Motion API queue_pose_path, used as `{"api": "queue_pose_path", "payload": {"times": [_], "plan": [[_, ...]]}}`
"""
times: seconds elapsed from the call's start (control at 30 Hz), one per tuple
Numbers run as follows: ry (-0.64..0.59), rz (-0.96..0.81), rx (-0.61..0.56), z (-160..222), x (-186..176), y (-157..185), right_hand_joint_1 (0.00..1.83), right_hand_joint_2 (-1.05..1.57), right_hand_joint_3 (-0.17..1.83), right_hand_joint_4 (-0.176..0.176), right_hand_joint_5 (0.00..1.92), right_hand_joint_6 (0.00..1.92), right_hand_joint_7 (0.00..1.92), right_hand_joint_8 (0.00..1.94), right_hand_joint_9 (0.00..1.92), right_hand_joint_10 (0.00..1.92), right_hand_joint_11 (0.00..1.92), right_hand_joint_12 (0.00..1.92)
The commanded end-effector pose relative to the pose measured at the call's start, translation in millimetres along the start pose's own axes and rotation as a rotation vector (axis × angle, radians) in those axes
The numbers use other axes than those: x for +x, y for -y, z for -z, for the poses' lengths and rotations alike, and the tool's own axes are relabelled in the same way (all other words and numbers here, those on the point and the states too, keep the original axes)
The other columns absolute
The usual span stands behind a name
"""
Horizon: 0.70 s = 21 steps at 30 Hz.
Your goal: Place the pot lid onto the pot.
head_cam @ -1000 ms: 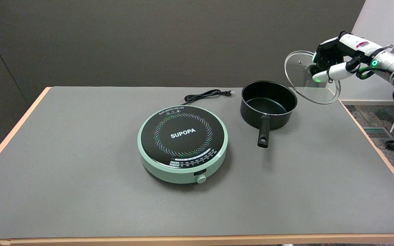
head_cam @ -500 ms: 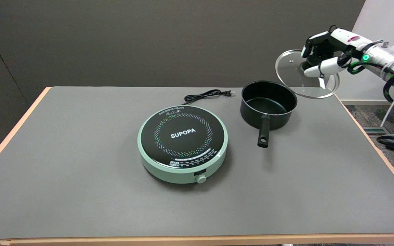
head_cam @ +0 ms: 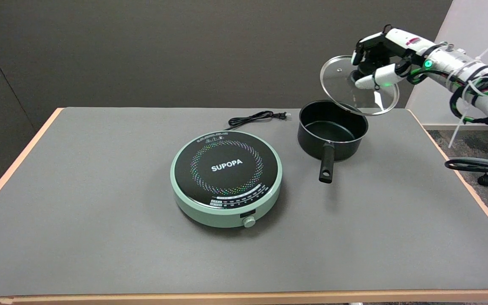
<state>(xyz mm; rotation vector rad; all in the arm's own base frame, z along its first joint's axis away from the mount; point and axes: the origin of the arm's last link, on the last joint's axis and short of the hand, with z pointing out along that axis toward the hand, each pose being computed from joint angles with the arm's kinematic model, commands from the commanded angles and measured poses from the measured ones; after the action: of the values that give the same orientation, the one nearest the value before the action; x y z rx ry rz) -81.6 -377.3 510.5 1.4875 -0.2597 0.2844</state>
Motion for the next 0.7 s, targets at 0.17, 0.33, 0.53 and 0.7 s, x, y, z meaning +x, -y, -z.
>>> {"api": "queue_pose_path", "payload": {"times": [0.17, 0.33, 0.53, 0.7], "plan": [[0.101, 0.083, 0.072, -39.0, -33.1, 34.0, 1.36, 0.94, 0.38, 0.176, 0.72, 1.09, 0.94, 1.14, 0.87, 1.31, 0.69, 1.79], [0.153, 0.141, 0.067, -51.5, -44.3, 35.1, 1.36, 0.94, 0.38, 0.176, 0.71, 1.10, 0.94, 1.14, 0.87, 1.32, 0.70, 1.78], [0.154, 0.168, 0.052, -59.1, -41.1, 29.7, 1.36, 0.94, 0.38, 0.176, 0.71, 1.10, 0.94, 1.14, 0.87, 1.33, 0.70, 1.78], [0.151, 0.185, 0.023, -60.1, -38.5, 19.8, 1.36, 0.93, 0.38, 0.176, 0.71, 1.10, 0.94, 1.14, 0.87, 1.32, 0.70, 1.77]]}}
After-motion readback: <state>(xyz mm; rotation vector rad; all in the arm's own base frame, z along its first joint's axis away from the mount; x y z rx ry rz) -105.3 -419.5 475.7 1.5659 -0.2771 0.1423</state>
